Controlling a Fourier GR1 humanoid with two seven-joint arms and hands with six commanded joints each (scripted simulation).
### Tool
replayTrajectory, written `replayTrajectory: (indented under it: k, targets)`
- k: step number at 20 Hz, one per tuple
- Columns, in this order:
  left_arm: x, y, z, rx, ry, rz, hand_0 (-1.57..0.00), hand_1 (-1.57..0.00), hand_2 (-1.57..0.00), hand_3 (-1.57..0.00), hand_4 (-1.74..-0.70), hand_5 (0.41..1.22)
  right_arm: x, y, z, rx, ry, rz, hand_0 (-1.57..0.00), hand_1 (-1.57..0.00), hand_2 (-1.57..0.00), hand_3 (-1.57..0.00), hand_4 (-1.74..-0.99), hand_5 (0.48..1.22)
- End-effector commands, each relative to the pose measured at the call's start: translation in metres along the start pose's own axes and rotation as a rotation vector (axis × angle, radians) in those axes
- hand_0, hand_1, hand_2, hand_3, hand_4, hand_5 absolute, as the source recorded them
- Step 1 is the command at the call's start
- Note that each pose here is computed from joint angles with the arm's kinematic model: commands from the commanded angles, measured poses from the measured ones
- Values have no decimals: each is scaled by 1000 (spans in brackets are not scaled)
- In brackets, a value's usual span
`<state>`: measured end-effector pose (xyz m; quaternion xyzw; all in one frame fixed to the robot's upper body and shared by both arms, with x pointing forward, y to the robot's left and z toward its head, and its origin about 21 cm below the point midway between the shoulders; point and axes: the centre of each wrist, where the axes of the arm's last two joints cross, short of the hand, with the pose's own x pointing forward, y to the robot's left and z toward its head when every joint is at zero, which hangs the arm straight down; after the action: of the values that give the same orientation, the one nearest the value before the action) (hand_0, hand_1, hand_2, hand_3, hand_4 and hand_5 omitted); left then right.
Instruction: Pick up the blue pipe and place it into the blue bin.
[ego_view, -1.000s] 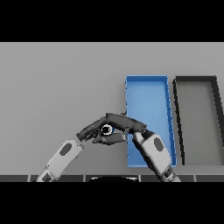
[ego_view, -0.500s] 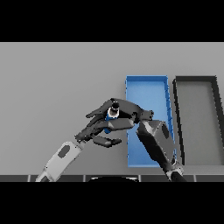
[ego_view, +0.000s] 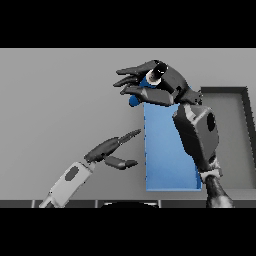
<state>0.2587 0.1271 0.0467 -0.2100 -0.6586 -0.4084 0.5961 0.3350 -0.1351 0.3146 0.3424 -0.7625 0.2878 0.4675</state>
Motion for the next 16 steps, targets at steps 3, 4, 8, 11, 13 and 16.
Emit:
replayTrajectory:
  k: [3, 4, 8, 11, 13, 16]
  targets:
    - [0, 2, 0, 7, 16, -13, 1, 1, 1, 1, -841, 477, -11, -33, 7, -146, 88, 44, -1571, -1571, -1571, -1571, -1498, 1221]
    - [1, 3, 0, 12, 19, -20, 1, 1, 1, 1, -835, 474, -15, -46, 14, -196, 119, 36, -1571, -1571, -1571, -1571, -1498, 1221]
    - [0, 5, 5, 28, 31, -31, 1, 1, 1, 1, -827, 463, -46, -84, 52, -380, 268, -6, -1571, -1571, -1571, -1571, -1499, 1221]
    - [0, 5, 7, 24, 26, -38, 1, 1, 1, 1, -828, 462, -75, -94, 74, -467, 375, -45, -1571, -1571, -1571, -1571, -1499, 1221]
    - [2, 7, 8, 30, 21, -46, 1, 1, 1, 1, -827, 464, -95, -94, 94, -528, 470, -71, -1571, -1571, -1571, -1571, -1499, 1221]
    - [0, 5, 10, 22, 25, -34, 1, 1, 1, 1, -828, 469, -121, -91, 124, -622, 589, -120, -1571, -1571, -1571, -1571, -1499, 1221]
